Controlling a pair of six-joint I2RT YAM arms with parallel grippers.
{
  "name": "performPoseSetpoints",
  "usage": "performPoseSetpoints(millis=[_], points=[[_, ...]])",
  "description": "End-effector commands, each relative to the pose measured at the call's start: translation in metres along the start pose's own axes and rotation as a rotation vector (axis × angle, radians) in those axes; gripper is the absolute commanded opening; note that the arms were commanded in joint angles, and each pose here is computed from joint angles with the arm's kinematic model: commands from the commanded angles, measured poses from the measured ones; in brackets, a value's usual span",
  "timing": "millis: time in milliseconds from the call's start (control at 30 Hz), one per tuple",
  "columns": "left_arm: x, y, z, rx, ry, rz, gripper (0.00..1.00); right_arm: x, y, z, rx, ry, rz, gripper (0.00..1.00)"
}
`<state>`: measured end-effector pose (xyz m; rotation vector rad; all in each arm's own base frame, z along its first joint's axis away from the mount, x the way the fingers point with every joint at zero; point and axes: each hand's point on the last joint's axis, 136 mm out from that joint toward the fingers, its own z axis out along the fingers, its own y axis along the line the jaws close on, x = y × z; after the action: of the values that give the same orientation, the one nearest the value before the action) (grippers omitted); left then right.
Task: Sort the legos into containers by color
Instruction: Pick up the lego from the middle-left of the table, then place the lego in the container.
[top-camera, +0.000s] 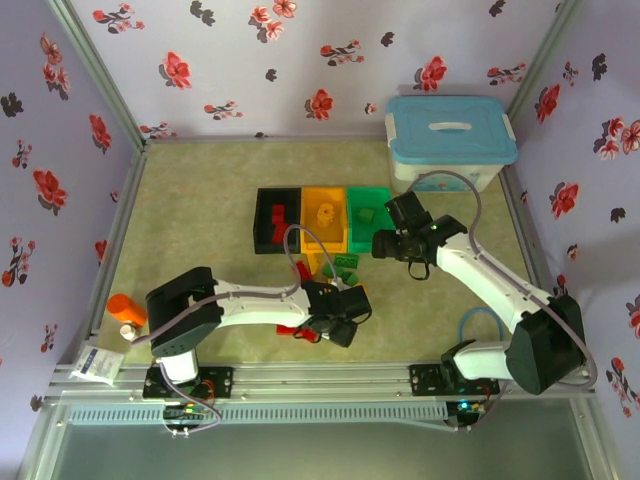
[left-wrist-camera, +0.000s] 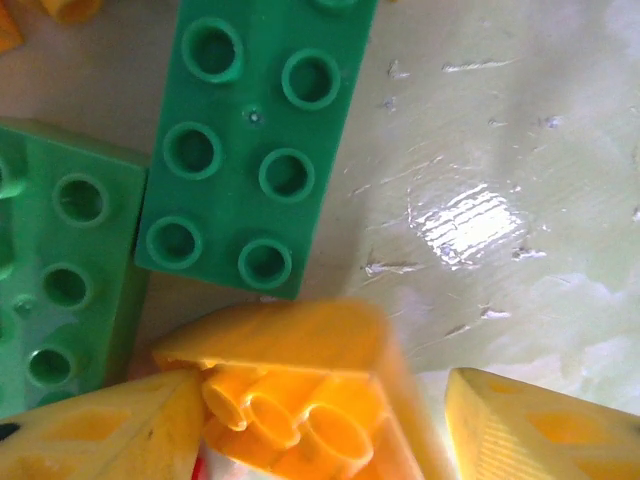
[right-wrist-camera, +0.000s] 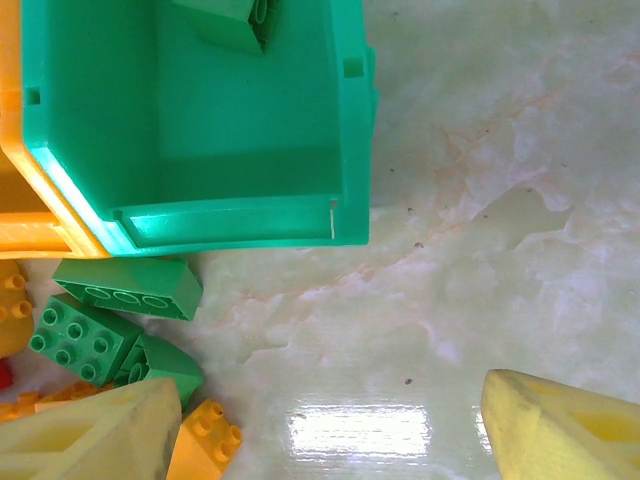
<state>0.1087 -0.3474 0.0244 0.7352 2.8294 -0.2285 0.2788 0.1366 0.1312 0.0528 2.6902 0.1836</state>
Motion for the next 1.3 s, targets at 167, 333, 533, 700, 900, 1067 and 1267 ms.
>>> performPoseSetpoints(millis=[167,333,533,700,900,1067,1267], points=[[0.0,0.013,-0.001,-0.085,0.0,0.008,0.41,-0.001,-0.002,-0.007,-0.011,-0.035,0.027,0.78],[-0.01,0.017,-0.019,-0.114,-0.037,0.025,0.31,0.002,-0.003,-0.01,-0.012,-0.034,0.031,0.78],[-0.072,0.034,-0.085,-0.06,-0.186,0.0,0.29,-0.004,-0.015,-0.025,0.026,-0.088,0.042,0.77],[-0.159,0.075,-0.114,-0.017,-0.295,-0.067,0.28,-0.003,-0.018,-0.031,0.023,-0.099,0.064,0.77],[-0.235,0.107,-0.078,-0.045,-0.268,-0.107,0.27,0.007,-0.026,-0.04,0.019,-0.112,0.079,0.77],[-0.257,0.12,-0.051,-0.075,-0.222,-0.109,0.34,0.016,-0.027,-0.042,-0.002,-0.103,0.073,0.77],[-0.263,0.126,-0.068,-0.073,-0.243,-0.108,0.71,0.029,-0.019,-0.033,-0.055,-0.063,0.058,0.78]])
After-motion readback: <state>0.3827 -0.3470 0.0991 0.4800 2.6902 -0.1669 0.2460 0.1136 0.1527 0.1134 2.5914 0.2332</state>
